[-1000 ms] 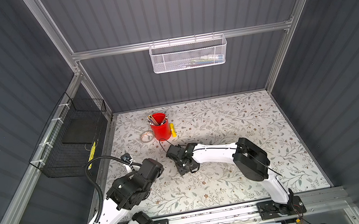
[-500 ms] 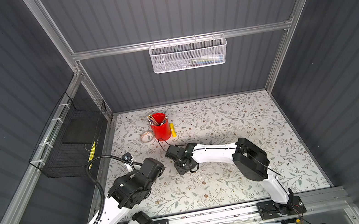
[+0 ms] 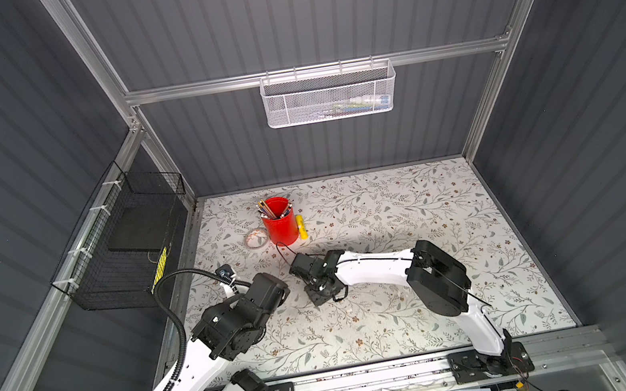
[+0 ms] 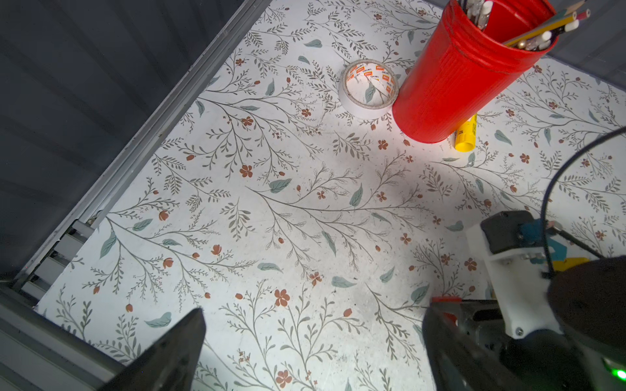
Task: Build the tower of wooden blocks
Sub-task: 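Grasp the small red cube with the right gripper and lift it, then carry the red cube over the stack and lower it onto the yellow cubes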
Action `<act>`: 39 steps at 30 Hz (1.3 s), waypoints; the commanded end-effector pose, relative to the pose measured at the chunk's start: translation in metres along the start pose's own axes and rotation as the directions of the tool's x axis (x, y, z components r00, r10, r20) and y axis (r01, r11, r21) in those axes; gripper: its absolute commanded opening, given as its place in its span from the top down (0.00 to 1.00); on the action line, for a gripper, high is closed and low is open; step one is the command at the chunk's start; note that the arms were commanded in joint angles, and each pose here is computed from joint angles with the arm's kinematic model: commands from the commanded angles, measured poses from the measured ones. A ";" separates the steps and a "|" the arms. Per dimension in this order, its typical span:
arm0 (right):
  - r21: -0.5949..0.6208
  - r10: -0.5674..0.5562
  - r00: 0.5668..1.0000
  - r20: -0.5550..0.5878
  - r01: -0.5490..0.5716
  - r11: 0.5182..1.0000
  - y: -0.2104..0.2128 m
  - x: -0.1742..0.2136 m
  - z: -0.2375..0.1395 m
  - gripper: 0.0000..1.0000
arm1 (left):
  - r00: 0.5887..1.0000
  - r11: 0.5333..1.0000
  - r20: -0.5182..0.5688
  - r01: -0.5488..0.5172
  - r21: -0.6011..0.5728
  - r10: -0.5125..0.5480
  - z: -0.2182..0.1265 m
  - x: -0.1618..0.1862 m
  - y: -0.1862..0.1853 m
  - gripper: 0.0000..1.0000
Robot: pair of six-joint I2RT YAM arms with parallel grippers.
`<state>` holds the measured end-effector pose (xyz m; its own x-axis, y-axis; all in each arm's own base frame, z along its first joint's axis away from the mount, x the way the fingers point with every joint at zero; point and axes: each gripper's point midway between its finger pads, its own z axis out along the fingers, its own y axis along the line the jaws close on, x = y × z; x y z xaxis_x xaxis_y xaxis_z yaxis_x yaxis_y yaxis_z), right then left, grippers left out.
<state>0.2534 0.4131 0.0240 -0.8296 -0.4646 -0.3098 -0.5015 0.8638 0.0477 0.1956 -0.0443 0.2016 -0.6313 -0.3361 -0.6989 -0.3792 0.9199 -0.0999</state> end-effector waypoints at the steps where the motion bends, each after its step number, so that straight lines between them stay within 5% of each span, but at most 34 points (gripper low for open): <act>1: -0.013 -0.004 0.997 0.071 0.005 1.000 -0.002 -0.015 -0.034 0.77 | 1.000 1.000 0.015 0.009 0.009 -0.010 -0.007 -0.008 0.001 0.00; 13: -0.006 0.044 0.972 0.231 -0.044 0.999 -0.039 -0.038 -0.125 0.80 | 0.999 0.994 0.006 -0.049 0.097 0.049 -0.015 -0.014 -0.016 0.00; 18: 0.047 0.187 0.953 0.237 -0.204 0.978 -0.078 -0.041 -0.148 0.84 | 0.994 0.988 -0.012 -0.103 0.118 0.105 -0.004 -0.010 -0.038 0.00; 25: 0.080 0.347 0.911 0.224 -0.372 0.925 -0.108 -0.049 -0.142 0.84 | 0.993 0.978 -0.010 -0.116 0.173 0.120 0.010 -0.008 -0.071 0.00; 39: 0.126 0.450 0.878 0.165 -0.471 0.873 -0.124 -0.063 -0.098 0.84 | 0.991 0.978 0.002 -0.131 0.163 0.132 0.024 -0.006 -0.086 0.01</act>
<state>0.3409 0.3160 0.1238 -0.9125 -0.0200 -0.4086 -0.0448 0.9977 0.0511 0.2471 -0.1185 0.2012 -0.6741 -0.2236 -0.7040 -0.1750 0.9743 -0.1419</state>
